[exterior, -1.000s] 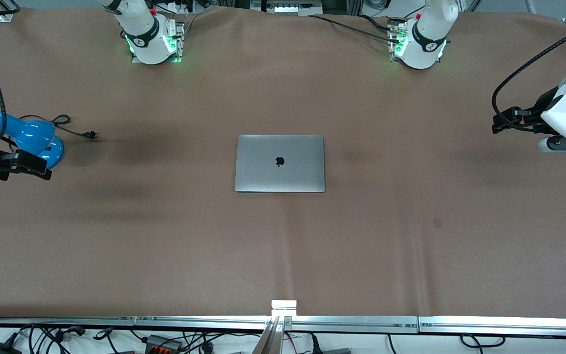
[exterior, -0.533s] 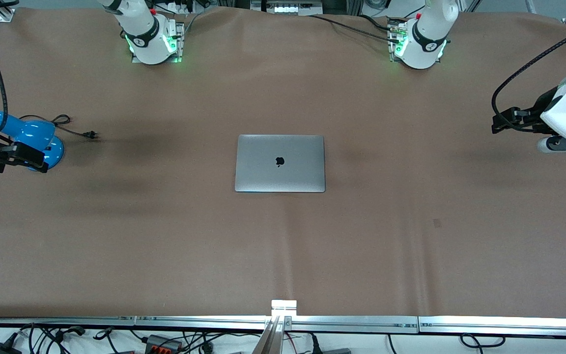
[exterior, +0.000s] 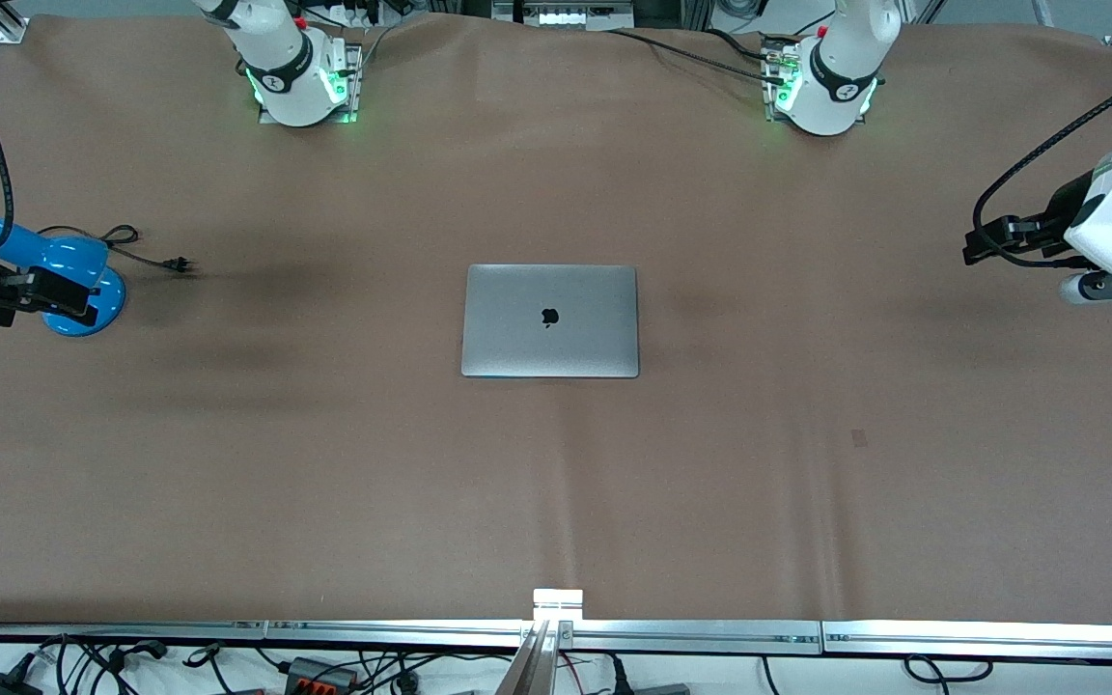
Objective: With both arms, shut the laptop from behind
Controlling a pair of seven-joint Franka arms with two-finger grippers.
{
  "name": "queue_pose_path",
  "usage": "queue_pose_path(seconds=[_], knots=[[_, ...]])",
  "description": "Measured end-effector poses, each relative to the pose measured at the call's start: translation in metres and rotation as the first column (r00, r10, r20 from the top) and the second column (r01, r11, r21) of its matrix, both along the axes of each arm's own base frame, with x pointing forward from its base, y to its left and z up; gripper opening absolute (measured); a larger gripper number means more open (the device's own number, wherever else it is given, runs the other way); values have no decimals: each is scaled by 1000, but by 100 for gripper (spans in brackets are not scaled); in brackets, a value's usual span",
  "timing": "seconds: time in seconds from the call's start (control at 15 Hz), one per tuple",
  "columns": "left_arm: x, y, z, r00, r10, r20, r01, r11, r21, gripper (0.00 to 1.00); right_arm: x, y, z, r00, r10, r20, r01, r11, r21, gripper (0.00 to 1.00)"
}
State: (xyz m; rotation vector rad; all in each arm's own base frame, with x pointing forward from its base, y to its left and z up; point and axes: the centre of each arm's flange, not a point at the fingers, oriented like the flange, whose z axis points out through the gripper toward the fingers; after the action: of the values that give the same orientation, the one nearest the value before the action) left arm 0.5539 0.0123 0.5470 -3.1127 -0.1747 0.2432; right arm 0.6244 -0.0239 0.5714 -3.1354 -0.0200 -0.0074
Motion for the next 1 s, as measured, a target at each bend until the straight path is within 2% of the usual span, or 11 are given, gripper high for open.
queue_pose_path(seconds=[0.47,0.8,1.0], knots=[[0,0,0,1000,2,-1,-2,1000,0,100,-57,1,1,1000,3,13,-3,1000,0,100],[0,0,0,1000,3,-2,-3,1000,0,100,-77,-1,2,999,-6,-37,6,1000,-1,100],[0,0,0,1000,3,-2,-3,1000,0,100,-79,-1,2,999,-6,-39,6,1000,-1,100]])
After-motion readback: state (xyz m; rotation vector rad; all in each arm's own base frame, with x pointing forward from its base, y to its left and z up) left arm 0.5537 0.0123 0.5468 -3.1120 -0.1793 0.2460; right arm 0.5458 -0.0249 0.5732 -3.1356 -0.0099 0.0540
